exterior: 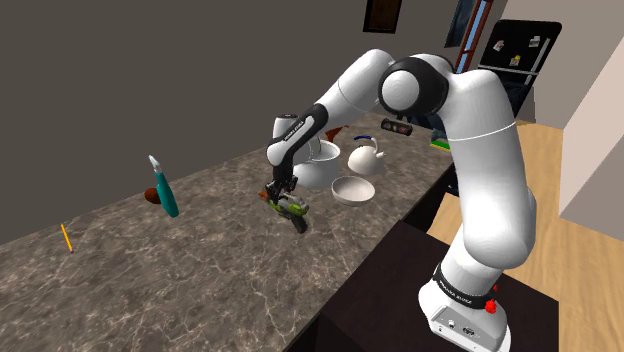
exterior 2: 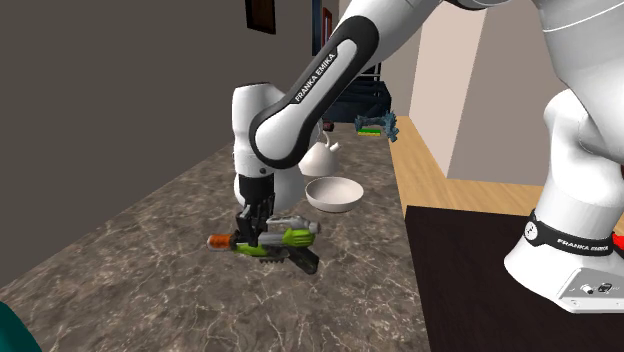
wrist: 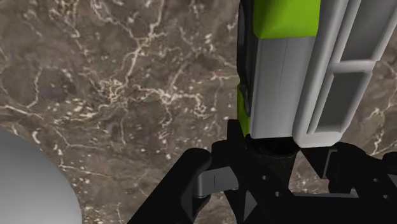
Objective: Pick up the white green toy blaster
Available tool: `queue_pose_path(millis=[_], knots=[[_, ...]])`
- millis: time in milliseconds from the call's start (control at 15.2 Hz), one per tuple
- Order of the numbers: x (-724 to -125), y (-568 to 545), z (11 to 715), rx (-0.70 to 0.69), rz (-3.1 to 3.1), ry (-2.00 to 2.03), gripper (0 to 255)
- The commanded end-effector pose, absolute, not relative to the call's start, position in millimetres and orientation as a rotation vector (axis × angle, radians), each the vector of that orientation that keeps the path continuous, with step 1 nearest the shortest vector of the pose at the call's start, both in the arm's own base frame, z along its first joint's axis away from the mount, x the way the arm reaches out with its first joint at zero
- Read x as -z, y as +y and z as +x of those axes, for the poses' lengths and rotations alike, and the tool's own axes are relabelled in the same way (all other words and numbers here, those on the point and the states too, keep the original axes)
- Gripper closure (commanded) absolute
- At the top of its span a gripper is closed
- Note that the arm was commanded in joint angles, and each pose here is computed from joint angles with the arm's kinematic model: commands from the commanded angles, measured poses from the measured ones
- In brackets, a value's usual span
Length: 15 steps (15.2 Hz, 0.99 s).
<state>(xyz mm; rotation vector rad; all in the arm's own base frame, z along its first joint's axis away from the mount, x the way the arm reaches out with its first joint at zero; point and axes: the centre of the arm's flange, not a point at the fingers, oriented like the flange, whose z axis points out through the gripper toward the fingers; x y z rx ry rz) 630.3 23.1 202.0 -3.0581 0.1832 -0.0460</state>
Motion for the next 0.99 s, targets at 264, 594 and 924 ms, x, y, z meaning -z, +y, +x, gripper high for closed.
queue_pose_path(millis=[264, 594, 924], knots=[[-232, 22, 630, 0.046, -3.058, 0.183, 255], [-259, 22, 630, 0.046, -3.058, 0.183, 255], [-275, 22, 630, 0.046, -3.058, 0.183, 255]])
